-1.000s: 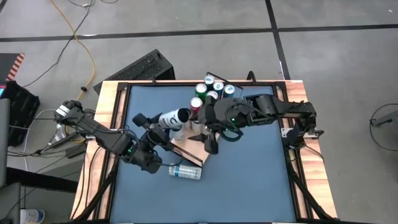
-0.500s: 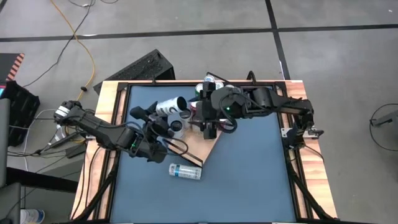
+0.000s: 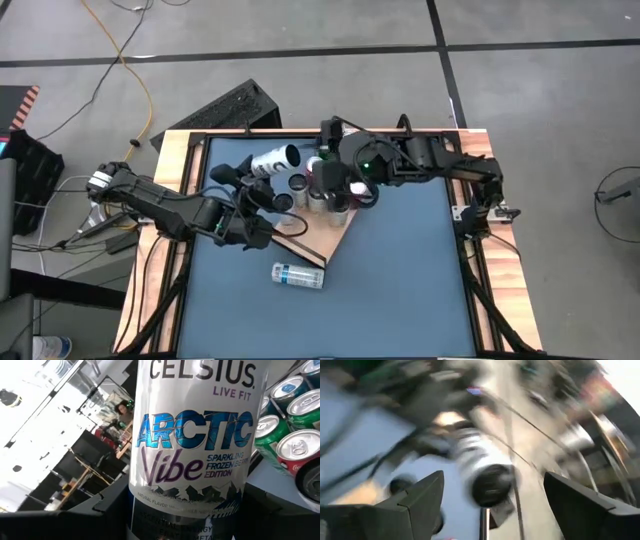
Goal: Place canned beverage on shelf
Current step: Put left white blue soda can on the shelf aligned with the other white blue soda can
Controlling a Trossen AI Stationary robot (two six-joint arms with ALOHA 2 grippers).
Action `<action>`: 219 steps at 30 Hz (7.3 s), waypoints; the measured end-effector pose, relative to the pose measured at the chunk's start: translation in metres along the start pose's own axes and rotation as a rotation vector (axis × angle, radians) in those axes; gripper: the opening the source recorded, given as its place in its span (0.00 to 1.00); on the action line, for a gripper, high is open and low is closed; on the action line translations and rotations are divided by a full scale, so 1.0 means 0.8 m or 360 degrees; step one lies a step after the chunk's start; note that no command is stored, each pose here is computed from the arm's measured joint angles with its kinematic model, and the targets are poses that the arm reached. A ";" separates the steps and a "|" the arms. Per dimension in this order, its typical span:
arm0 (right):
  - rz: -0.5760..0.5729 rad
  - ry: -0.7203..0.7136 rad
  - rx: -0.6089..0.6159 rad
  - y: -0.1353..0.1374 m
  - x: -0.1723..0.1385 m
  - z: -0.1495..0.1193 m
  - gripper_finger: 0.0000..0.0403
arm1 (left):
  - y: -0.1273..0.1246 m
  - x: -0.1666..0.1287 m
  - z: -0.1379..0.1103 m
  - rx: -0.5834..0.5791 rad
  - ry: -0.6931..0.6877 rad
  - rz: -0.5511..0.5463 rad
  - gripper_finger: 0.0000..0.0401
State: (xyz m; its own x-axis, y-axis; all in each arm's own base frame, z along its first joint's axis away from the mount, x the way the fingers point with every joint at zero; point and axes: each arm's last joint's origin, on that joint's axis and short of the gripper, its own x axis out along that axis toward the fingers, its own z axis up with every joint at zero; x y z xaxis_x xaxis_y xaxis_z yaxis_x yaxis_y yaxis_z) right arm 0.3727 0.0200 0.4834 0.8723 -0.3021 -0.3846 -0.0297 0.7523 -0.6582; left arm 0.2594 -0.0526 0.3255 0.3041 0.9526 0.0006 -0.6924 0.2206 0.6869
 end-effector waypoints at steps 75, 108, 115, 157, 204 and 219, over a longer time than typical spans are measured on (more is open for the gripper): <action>0.0375 0.0031 0.1506 -0.040 0.077 -0.053 0.52 | -0.001 0.008 0.007 0.0007 0.0023 -0.0054 0.68; 0.0515 0.0219 0.0549 -0.012 0.036 -0.053 0.52 | 0.087 -0.036 0.030 -0.0760 0.0225 -0.2191 0.83; 0.0486 0.0437 0.0223 0.016 0.020 -0.050 0.52 | 0.107 -0.042 0.026 -0.0990 0.0394 -0.2388 0.83; 0.1002 0.0428 -0.0684 0.112 0.053 -0.037 0.52 | 0.116 -0.048 0.017 -0.1008 0.0452 -0.2288 0.83; 0.1010 0.0584 -0.0514 0.126 0.138 -0.071 0.64 | 0.116 -0.046 0.015 -0.0898 0.0368 -0.2205 0.83; 0.0998 0.0567 -0.0512 0.135 0.132 -0.062 0.71 | 0.116 -0.046 0.015 -0.0894 0.0365 -0.2206 0.83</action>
State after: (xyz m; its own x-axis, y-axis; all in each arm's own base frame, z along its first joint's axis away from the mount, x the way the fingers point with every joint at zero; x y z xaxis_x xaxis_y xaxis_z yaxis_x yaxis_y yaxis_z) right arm 0.4375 0.0398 0.3395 0.4385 -0.0880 -0.8944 -0.6517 0.6542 -0.3838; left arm 0.1916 -0.0693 0.3978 0.8378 -0.0699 -0.5415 -0.1213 0.9432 -0.3093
